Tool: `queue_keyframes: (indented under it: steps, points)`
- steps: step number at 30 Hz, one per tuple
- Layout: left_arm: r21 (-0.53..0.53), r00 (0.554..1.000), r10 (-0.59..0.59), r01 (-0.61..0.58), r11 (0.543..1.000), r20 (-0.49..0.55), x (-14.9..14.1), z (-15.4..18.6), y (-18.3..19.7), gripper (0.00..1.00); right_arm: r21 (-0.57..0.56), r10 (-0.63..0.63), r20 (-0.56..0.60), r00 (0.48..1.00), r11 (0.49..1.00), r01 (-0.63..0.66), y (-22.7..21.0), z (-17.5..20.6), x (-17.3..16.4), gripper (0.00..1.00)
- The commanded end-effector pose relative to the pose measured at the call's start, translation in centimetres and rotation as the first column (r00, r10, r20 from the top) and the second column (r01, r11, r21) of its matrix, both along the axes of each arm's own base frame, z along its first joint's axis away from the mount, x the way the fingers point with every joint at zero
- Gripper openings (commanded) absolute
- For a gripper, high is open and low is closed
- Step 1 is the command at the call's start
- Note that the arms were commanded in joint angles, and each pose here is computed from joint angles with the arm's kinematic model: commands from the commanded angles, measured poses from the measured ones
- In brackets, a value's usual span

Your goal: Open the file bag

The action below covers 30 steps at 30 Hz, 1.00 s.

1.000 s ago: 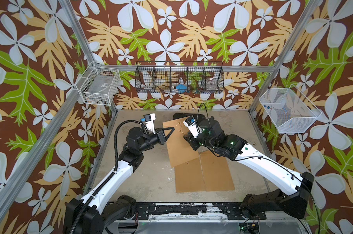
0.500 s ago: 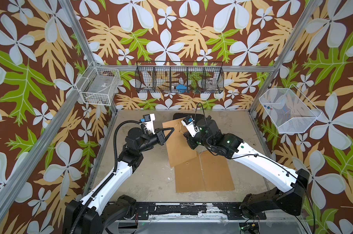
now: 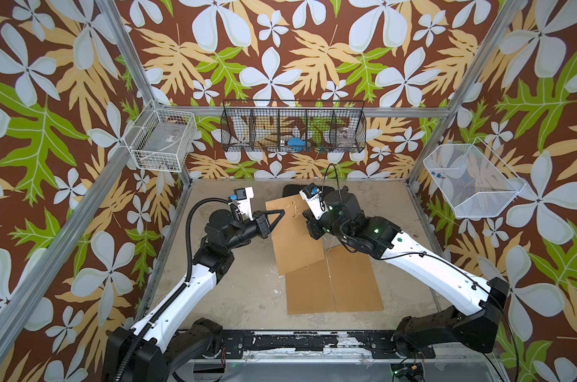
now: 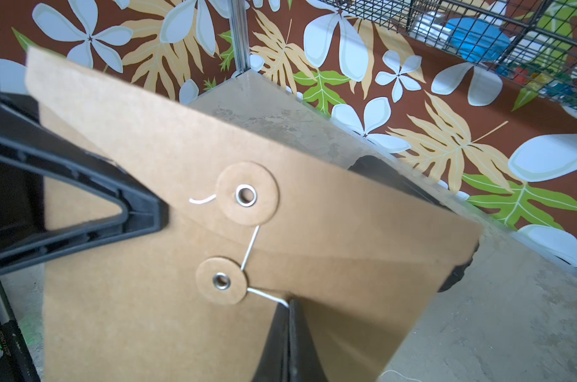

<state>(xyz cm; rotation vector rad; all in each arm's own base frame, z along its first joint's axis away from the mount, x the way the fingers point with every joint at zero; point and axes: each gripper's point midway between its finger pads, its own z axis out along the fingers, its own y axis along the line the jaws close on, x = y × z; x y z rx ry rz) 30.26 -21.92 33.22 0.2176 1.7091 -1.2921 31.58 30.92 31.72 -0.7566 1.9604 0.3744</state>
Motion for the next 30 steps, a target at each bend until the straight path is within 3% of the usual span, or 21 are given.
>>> queue_keyframes:
  steps: [1,9,14,30]
  points:
    - [-0.003,1.000,-0.003,0.003,1.000,0.027,-0.2,0.4,0.0,0.00,0.031,-0.049,0.037,0.998,0.998,0.048,-0.5,1.5,0.6,0.00]
    - [-0.009,1.000,-0.005,0.005,1.000,0.015,-0.2,-0.3,0.0,0.00,0.077,0.008,0.033,0.999,0.997,-0.011,0.7,3.1,0.2,0.00]
    - [-0.018,1.000,-0.007,0.007,1.000,0.012,-0.2,-0.4,0.0,0.00,0.105,0.102,-0.004,0.995,0.989,-0.101,2.5,2.9,-0.7,0.00]
    - [-0.052,1.000,0.004,-0.004,0.999,0.007,0.3,-0.2,0.0,0.00,0.155,0.199,-0.055,0.979,0.970,-0.188,5.1,2.2,-2.0,0.00]
